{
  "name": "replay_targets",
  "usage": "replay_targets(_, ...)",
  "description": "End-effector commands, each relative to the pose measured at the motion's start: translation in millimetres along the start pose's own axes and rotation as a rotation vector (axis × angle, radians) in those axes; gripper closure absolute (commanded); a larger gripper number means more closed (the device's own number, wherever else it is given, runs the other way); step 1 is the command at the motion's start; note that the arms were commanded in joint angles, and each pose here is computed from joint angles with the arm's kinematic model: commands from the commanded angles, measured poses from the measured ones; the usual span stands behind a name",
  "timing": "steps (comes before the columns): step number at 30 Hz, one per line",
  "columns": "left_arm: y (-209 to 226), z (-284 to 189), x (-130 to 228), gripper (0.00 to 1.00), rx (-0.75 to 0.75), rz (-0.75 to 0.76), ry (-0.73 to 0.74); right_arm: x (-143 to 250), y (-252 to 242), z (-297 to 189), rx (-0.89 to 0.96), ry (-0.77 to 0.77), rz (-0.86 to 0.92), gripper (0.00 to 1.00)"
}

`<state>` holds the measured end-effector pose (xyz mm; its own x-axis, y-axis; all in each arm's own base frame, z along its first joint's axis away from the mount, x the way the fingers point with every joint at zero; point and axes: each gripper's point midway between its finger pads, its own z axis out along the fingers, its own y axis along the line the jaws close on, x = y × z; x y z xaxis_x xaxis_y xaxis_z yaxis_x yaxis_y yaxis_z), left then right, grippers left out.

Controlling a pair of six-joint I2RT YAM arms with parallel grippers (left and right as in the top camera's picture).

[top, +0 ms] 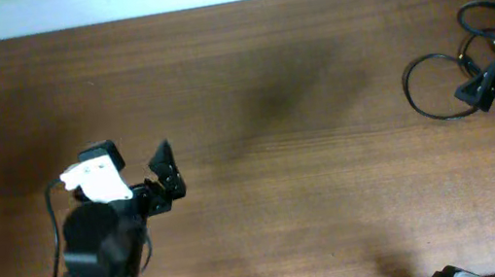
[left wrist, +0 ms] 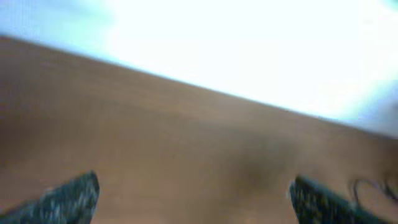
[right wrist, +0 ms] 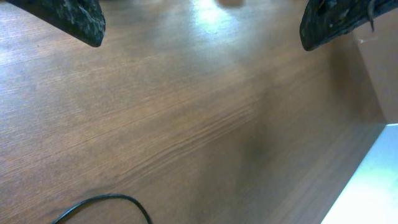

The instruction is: Untangle cables

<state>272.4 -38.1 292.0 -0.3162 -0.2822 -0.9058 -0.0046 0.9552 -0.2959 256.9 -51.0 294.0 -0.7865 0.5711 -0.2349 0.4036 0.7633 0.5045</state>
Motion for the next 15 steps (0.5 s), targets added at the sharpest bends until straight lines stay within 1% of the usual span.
replay_targets(1,1,-2,20,0.01,0.094,-0.021,-0.147,-1,-2,0,0.008,-0.001,0.0,0.01)
replay_targets(3,4,-6,30,0.01,0.142,-0.029,-0.256,-1,-2,0,0.008,-0.001,0.0,0.01)
replay_targets(5,5,-12,32,0.01,0.177,-0.037,-0.355,-1,-2,0,0.008,-0.001,0.0,0.01)
replay_targets(7,6,-19,31,0.01,0.199,-0.034,-0.423,-1,-2,0,0.008,-0.001,0.0,0.01)
replay_targets(11,10,-35,27,0.01,0.209,-0.041,-0.523,-1,-2,0,0.008,-0.001,0.0,0.01)
replay_targets(13,13,-44,22,0.01,0.206,-0.007,-0.595,-1,-2,0,0.008,-0.001,0.0,0.01)
replay_targets(15,15,-44,21,0.01,0.191,0.025,-0.614,-1,-2,0,0.008,-0.001,0.0,0.01)
